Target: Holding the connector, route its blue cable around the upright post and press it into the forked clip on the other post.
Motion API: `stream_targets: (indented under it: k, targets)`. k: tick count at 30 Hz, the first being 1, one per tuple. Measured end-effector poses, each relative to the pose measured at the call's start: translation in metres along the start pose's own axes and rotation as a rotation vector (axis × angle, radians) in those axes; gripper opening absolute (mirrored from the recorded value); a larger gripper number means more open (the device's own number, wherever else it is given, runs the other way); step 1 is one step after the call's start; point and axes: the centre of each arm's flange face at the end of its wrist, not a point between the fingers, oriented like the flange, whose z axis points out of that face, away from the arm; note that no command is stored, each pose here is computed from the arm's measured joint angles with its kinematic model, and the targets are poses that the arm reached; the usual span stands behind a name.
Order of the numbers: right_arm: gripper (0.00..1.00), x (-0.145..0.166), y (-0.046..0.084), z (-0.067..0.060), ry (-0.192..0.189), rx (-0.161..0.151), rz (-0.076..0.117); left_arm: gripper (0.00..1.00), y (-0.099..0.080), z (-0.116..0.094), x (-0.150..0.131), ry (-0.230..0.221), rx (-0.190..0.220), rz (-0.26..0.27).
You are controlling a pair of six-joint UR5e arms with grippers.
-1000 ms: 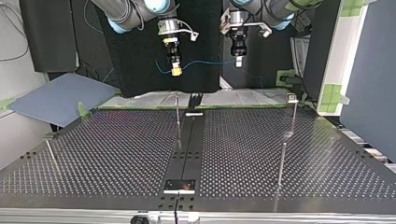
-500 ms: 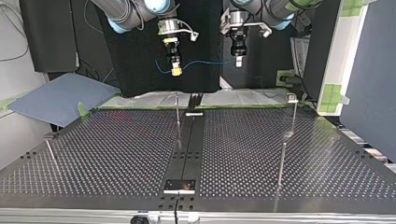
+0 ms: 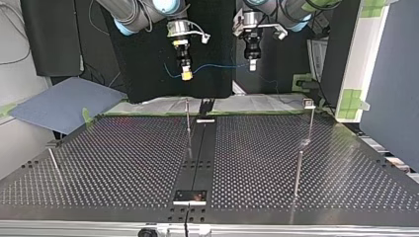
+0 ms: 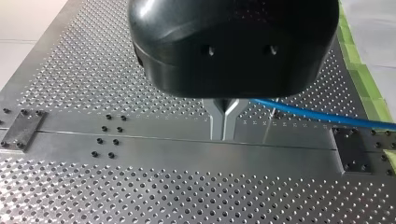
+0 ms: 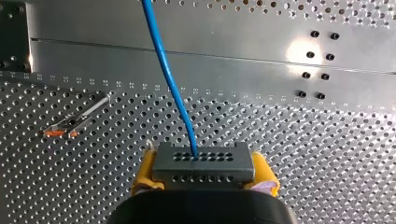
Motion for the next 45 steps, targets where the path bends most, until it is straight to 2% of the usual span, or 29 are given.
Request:
stream_targets:
  k: [28, 31, 36, 45]
  targets:
    - [0.00, 0.000, 0.000, 0.000, 0.000, 0.000, -0.001, 0.00, 0.000, 0.000, 0.000, 0.000, -0.001, 0.002]
    - [0.00, -0.004, -0.004, -0.003, -0.003, 0.010, -0.004, 0.00, 0.000, 0.000, 0.000, 0.000, -0.001, 0.003]
    - [0.00, -0.026, -0.015, -0.012, -0.037, 0.035, -0.015, 0.00, 0.000, 0.000, 0.000, 0.000, -0.002, 0.003]
    - [0.00, -0.069, -0.017, -0.024, -0.116, 0.047, -0.038, 0.00, 0.000, 0.000, 0.000, 0.000, -0.001, 0.003]
